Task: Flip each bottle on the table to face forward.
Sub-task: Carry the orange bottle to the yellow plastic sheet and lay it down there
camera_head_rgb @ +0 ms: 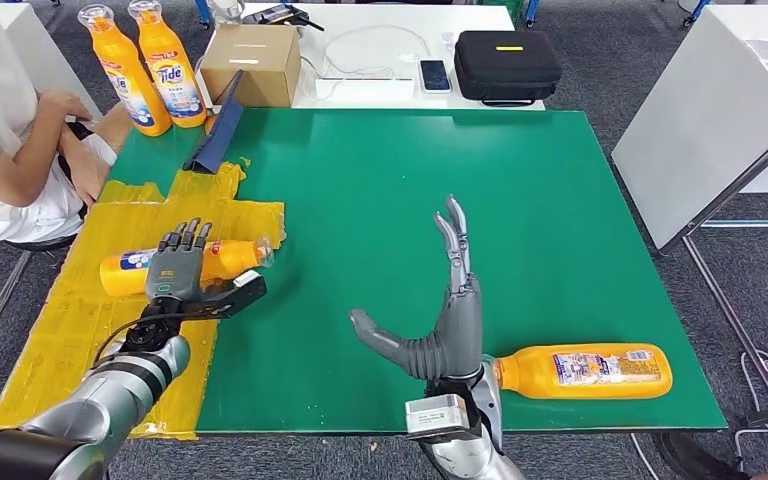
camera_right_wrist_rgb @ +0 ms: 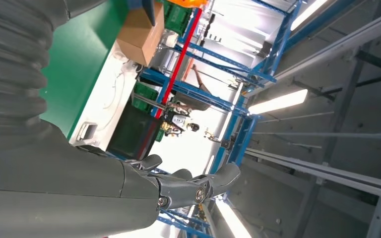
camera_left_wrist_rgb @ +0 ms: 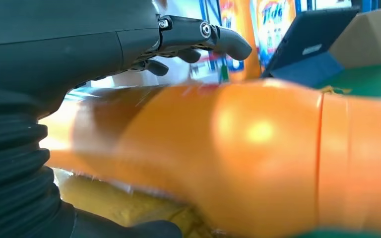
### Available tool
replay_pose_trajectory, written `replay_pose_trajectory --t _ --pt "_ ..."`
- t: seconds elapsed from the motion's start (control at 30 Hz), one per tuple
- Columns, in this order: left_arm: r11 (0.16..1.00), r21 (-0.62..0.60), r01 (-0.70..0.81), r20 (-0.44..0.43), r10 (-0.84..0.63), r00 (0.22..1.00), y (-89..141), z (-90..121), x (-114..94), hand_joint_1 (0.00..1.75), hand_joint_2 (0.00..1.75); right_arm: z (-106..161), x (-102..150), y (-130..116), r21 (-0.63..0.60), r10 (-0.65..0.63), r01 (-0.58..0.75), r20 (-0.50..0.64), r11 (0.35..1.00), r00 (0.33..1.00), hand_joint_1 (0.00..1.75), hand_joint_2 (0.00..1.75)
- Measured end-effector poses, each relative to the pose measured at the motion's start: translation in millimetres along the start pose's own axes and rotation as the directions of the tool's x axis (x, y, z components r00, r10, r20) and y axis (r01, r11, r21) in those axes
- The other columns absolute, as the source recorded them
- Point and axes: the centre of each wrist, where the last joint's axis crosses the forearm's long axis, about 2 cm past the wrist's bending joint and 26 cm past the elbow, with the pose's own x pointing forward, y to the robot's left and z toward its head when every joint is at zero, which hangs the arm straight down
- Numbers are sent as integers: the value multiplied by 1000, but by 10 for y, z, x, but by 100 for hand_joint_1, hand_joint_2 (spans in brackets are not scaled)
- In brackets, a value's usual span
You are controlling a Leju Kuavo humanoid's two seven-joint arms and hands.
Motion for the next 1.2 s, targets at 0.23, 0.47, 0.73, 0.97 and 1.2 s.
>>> replay_pose_trajectory --t 0.23,0.47,0.73,0.97,1.2 --pt "956 -97 -275 36 280 959 12 -40 -10 0 175 16 -17 0 12 10 -10 -3 1000 1000 0 175" --pt "678 -189 -711 186 735 652 -40 6 107 0 175 27 -40 -15 44 2 -2 -7 999 1000 0 175" --pt "346 -120 -931 354 890 285 8 350 363 0 175 80 -96 -79 98 70 -68 -15 993 997 0 175" --pt "345 -124 -930 437 861 261 141 442 451 0 175 96 -112 -103 103 83 -80 -17 991 996 0 175" --pt "234 -168 -958 507 854 120 276 655 557 0 175 200 -225 -215 326 244 -207 -79 923 966 0 175"
